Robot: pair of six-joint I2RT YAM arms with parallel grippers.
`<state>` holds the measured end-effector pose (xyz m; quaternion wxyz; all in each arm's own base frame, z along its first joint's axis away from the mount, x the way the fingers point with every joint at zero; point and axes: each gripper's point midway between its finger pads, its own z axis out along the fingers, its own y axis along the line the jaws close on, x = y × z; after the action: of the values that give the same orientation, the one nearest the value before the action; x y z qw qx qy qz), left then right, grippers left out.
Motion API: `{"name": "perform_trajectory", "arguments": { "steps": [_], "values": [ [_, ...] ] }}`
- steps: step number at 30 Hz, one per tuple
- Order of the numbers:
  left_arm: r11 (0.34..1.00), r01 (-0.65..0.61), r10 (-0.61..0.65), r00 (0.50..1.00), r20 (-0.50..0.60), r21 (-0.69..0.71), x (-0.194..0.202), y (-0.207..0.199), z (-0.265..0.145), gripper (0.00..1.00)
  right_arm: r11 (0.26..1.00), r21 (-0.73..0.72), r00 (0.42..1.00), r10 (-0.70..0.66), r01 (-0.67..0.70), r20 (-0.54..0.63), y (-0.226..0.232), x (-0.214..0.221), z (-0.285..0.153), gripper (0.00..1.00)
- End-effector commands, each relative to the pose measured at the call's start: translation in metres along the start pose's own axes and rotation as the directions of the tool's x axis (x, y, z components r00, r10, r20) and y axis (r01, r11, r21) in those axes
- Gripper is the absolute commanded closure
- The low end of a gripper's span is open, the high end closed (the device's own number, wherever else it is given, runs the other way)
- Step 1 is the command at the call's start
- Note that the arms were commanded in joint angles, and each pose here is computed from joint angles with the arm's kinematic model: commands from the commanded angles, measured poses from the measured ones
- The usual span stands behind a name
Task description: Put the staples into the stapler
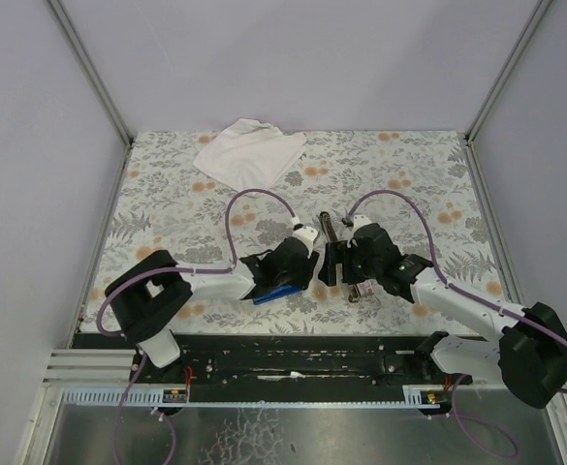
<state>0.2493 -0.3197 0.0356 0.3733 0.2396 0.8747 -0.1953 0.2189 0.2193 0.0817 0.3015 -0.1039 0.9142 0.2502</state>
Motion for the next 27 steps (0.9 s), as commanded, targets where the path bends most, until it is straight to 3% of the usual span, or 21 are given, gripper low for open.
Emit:
{"name": "perform_trajectory", "arguments": {
  "steps": [1, 7, 11, 15, 24, 27],
  "values": [
    [0.971, 0.165, -0.17, 0.985, -0.014, -0.173, 0.001, 0.012, 0.009, 0.5, 0.999, 0.024, 0.997, 0.021, -0.023, 0.068, 0.001, -0.023, -0.007, 0.12],
    [0.975, 0.169, -0.17, 0.985, 0.009, -0.144, -0.013, 0.007, -0.008, 0.22, 0.999, 0.045, 0.996, 0.019, -0.023, 0.082, -0.001, -0.027, -0.011, 0.11],
    [0.986, 0.145, -0.143, 0.989, 0.034, -0.083, -0.018, 0.004, -0.033, 0.14, 0.999, 0.048, 0.991, 0.018, -0.024, 0.134, -0.002, -0.035, -0.017, 0.0],
    [0.988, 0.127, -0.127, 0.992, -0.004, -0.085, 0.002, 0.012, -0.052, 0.03, 0.997, 0.06, 0.98, 0.034, -0.047, 0.194, -0.004, -0.043, -0.029, 0.01],
    [0.984, 0.148, -0.156, 0.984, -0.082, -0.096, 0.046, 0.022, -0.058, 0.03, 1.0, 0.003, 0.984, 0.028, -0.029, 0.175, 0.005, -0.037, -0.031, 0.01],
    [0.984, 0.131, -0.142, 0.986, -0.089, -0.119, 0.048, 0.025, -0.054, 0.13, 0.999, -0.028, 0.985, 0.037, -0.032, 0.168, 0.011, -0.036, -0.029, 0.01]
  ]
}}
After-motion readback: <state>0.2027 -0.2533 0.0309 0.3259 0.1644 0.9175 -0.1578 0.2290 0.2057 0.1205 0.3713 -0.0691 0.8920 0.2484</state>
